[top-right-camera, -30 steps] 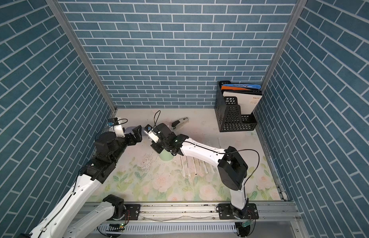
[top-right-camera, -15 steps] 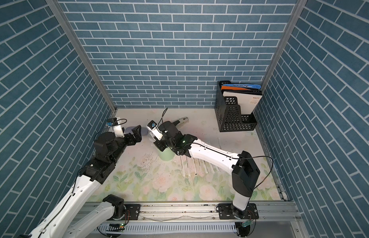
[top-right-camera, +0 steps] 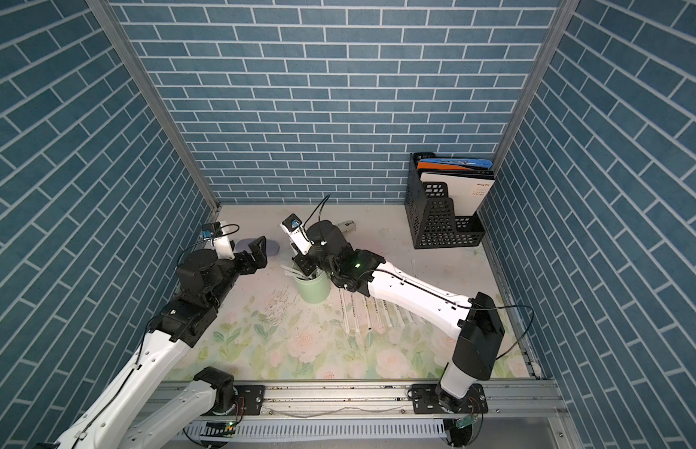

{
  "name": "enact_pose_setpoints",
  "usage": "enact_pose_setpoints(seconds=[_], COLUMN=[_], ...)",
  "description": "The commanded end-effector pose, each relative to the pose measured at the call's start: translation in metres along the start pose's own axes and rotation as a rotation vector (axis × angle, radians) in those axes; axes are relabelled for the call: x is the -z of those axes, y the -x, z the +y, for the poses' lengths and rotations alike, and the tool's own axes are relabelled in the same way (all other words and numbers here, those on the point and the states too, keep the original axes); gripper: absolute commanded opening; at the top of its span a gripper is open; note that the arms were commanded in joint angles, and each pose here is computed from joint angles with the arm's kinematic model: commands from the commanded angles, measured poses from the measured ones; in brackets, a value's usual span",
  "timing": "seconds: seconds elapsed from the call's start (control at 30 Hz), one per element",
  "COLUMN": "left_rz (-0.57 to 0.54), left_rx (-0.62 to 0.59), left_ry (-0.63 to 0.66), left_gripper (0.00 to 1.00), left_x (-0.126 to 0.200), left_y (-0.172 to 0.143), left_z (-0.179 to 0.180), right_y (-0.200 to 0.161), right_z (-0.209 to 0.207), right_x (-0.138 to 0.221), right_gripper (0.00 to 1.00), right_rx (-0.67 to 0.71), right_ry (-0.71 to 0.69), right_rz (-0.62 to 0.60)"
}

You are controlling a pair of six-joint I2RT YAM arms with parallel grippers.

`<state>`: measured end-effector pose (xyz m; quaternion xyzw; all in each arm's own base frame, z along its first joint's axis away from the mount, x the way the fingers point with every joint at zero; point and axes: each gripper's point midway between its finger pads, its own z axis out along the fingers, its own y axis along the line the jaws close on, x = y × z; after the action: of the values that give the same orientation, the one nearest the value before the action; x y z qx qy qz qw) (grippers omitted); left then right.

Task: Take the straws out of the storage container
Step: Pick up the straw from the container.

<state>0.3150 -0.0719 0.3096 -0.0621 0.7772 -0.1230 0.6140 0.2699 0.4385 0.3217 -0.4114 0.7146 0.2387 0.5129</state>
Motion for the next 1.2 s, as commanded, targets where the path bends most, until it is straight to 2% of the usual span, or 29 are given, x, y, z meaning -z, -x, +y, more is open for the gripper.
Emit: enact_pose_setpoints(seconds=[0.0, 0.2, 0.33, 0.43, 0.6, 0.9, 1.03, 1.17], left_rz=[-0.005, -0.005, 0.003, 0.002, 0.006, 0.013, 0.012, 0.014], left_rx=[0.004, 0.006, 0.003, 0.005, 0.006, 0.007, 0.007, 0.007], left_ry=[-0.002, -0.004, -0.008, -0.011, -0.019, -0.027, -0.029, -0.029], left_gripper=[1.0, 0.99, 1.0, 1.0, 1.0, 0.99, 1.0, 0.99], left_x=[0.0, 0.0, -0.001, -0.001, -0.001, -0.002, -0.001, -0.002], left_y=[0.0, 0.0, -0.001, -0.001, -0.001, -0.003, -0.002, -0.002], left_z=[0.001, 0.001, 0.0, 0.0, -0.001, -0.003, -0.004, -0.004], right_y=[0.056, 0.103, 0.109, 0.094, 0.035, -0.079, -0.145, -0.192], right_z=[-0.018, -0.04, -0.07, -0.093, -0.141, -0.194, -0.218, -0.239], right_x=[0.042, 0.097, 0.123, 0.139, 0.159, 0.179, 0.189, 0.198], right_gripper=[0.04, 0.04, 0.04, 0.03, 0.03, 0.03, 0.03, 0.02], right_rx=[-0.029, -0.079, -0.134, -0.165, -0.253, -0.362, -0.461, -0.554], right_ry=[-0.053, -0.069, -0.144, -0.234, -0.386, -0.562, -0.63, -0.678], right_rz=[-0.122, -0.174, -0.077, 0.008, 0.185, 0.494, 0.673, 0.768])
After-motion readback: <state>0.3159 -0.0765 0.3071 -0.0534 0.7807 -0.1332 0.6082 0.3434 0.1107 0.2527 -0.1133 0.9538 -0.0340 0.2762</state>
